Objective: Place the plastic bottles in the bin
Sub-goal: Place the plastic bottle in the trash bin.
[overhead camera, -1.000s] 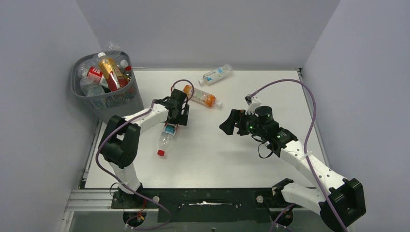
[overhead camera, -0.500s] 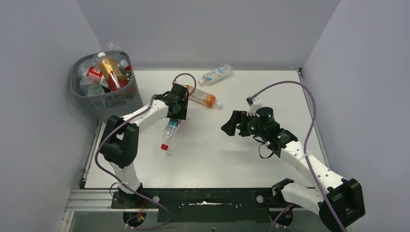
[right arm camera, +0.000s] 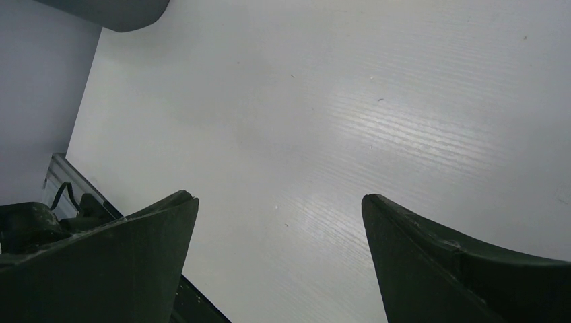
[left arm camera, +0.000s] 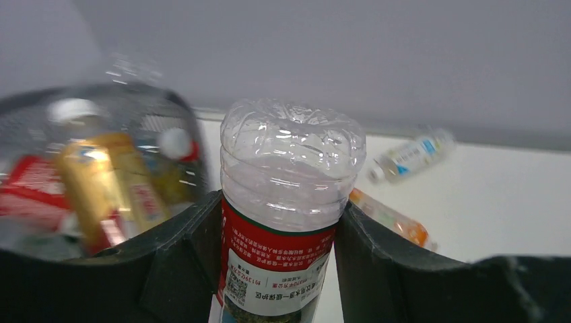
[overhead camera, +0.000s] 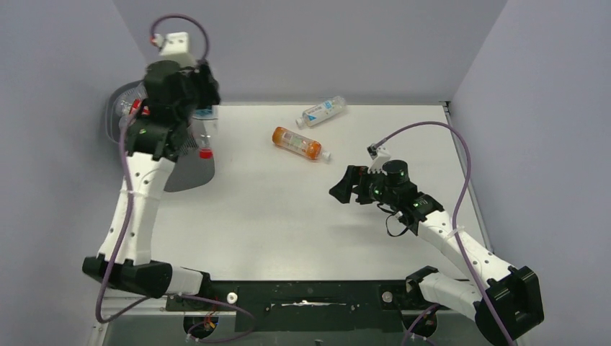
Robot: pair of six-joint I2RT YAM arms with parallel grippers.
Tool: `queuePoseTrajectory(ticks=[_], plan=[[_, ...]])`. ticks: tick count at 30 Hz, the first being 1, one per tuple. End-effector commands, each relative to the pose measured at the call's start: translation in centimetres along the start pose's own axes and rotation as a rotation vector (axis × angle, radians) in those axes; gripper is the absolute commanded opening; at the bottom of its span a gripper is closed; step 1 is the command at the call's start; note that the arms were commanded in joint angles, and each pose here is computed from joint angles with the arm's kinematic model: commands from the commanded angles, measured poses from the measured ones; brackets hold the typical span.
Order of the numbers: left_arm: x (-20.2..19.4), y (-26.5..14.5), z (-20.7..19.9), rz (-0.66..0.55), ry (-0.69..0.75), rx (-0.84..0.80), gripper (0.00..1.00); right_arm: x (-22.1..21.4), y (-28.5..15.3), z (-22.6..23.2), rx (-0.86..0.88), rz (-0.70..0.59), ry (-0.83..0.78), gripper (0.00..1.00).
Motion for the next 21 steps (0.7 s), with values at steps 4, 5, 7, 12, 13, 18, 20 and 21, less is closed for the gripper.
queuePoseTrajectory(ticks=[4, 5, 7, 12, 13, 18, 20, 21], plan=[[8.6, -5.9, 9.8, -0.315, -0.010, 0.168, 0.39, 0.2, -0.1, 0.5, 0.053, -0.036, 0.016, 0.98], [9.0, -6.2, 10.5, -0.335, -0.011, 0.182, 0.39, 0.1, -0.1, 0.5, 0.054, -0.033, 0.017, 0.98], [9.7, -6.7, 11.6, -0.371, -0.018, 0.202, 0.39, 0.2, -0.1, 0.5, 0.056, -0.035, 0.012, 0.98], [10.3, -7.1, 13.3, -0.454, -0.021, 0.246, 0.39, 0.1, -0.1, 0.5, 0.058, -0.033, 0.007, 0.98], [10.3, -7.0, 13.6, -0.473, -0.019, 0.254, 0.39, 0.0, -0.1, 0.5, 0.060, -0.031, 0.007, 0.98], [9.9, -6.8, 14.8, -0.550, -0.018, 0.292, 0.39, -0.3, 0.1, 0.4, 0.069, -0.024, 0.012, 0.98], [10.0, -6.8, 15.1, -0.576, -0.013, 0.305, 0.38, -0.4, 0.1, 0.3, 0.067, -0.021, 0.014, 0.98], [10.0, -6.7, 15.2, -0.581, -0.010, 0.310, 0.38, -0.5, 0.1, 0.2, 0.066, -0.021, 0.014, 0.98]])
Point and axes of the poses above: each gripper's point midway between its finger pads, its own y axis out along the fingers, its own z axis along the line the jaws close on, x = y × z, the point moved 3 cm from there along -y, back along the fingers, and after that the axes turned 7 degrees about y, right-handed, at the moved point
